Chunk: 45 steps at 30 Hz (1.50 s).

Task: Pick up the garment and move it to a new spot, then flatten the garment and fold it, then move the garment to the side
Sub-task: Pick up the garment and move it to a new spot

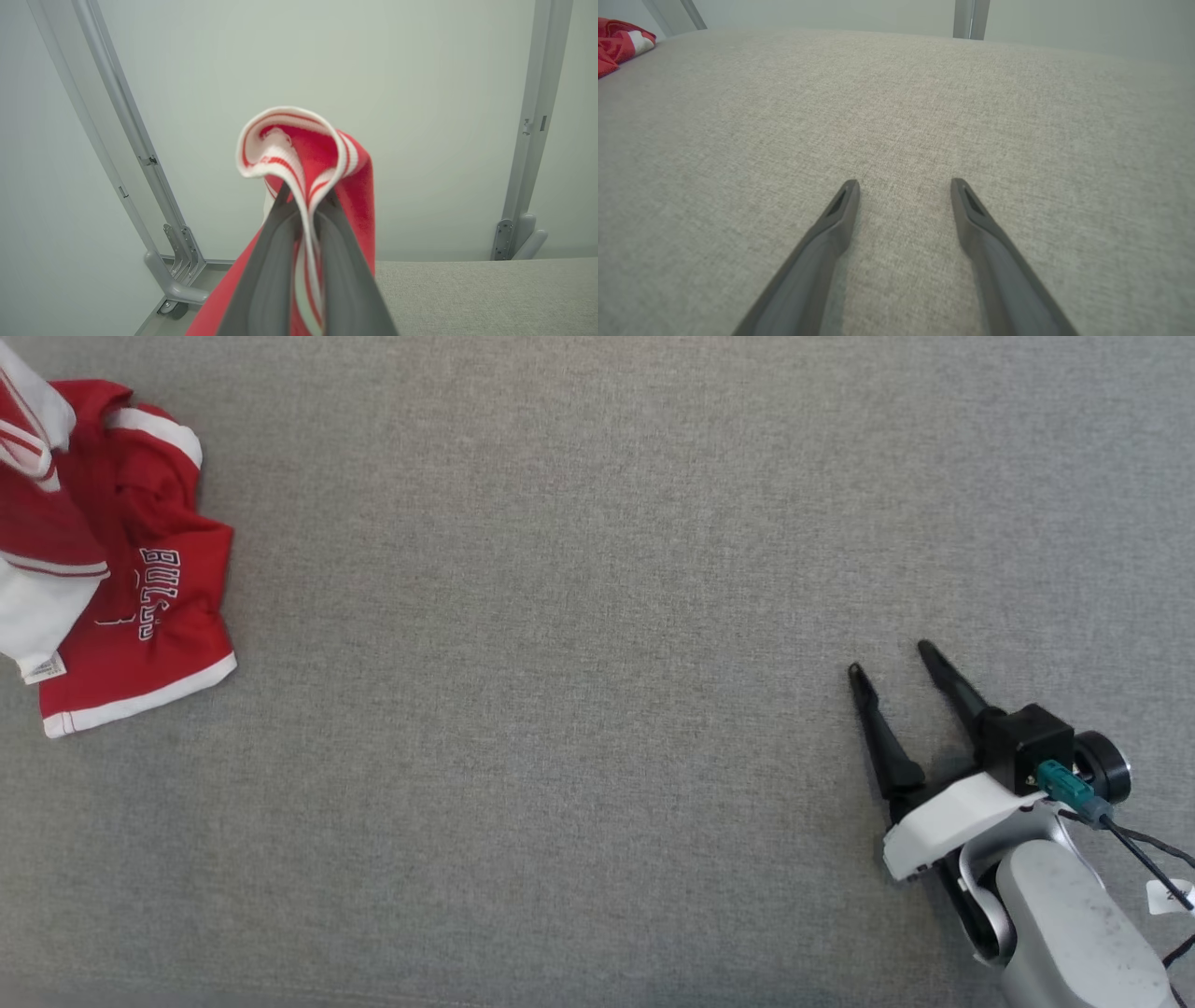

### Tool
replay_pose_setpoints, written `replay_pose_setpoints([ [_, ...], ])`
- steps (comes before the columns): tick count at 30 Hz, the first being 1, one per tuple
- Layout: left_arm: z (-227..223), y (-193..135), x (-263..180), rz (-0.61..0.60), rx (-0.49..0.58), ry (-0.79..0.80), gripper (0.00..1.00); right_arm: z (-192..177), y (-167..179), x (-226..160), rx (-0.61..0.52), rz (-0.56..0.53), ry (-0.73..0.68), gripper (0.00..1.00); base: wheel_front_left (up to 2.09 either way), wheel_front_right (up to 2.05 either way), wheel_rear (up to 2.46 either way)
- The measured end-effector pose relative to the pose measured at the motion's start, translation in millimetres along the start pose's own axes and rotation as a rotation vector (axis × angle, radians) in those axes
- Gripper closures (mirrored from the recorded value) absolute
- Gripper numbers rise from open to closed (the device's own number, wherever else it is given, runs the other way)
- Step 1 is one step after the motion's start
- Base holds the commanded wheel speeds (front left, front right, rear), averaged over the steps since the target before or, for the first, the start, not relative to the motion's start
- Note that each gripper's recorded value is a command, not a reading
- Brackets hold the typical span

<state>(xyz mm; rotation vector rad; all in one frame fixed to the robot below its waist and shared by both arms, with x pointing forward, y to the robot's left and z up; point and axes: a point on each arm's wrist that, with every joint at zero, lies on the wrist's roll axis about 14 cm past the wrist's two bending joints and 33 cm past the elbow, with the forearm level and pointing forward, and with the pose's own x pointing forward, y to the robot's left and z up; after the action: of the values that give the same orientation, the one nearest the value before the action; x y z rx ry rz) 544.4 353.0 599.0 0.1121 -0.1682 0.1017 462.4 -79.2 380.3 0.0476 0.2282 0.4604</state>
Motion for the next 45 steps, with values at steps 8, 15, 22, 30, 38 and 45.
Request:
replay_pose_setpoints([
  [8,43,-96,-12,-0.216,-0.078,-0.134,1.0,32,-3,-25,0.043,-0.084,-0.077,0.0,0.0,0.0,0.0],
  [15,-36,-223,-66,-0.399,-0.323,0.086,1.0,37,-29,-67,0.07,-0.217,-0.098,0.0,0.0,0.0,0.0],
  [22,-70,-353,-126,-0.634,-0.464,0.274,1.0,38,-57,-110,0.082,-0.353,-0.11,0.0,0.0,0.0,0.0],
  [30,-9,-444,-139,-0.891,-0.602,0.196,1.0,41,-80,-147,0.089,-0.47,-0.128,0.0,0.0,0.0,0.0],
  [38,43,-474,-118,-0.925,-0.612,0.06,0.0,43,-81,-148,0.101,-0.488,-0.136,0.0,0.0,0.0,0.0],
  [45,-20,-453,-121,-0.829,-0.497,0.202,0.0,44,-76,-137,0.116,-0.461,-0.14,0.0,0.0,0.0,0.0],
])
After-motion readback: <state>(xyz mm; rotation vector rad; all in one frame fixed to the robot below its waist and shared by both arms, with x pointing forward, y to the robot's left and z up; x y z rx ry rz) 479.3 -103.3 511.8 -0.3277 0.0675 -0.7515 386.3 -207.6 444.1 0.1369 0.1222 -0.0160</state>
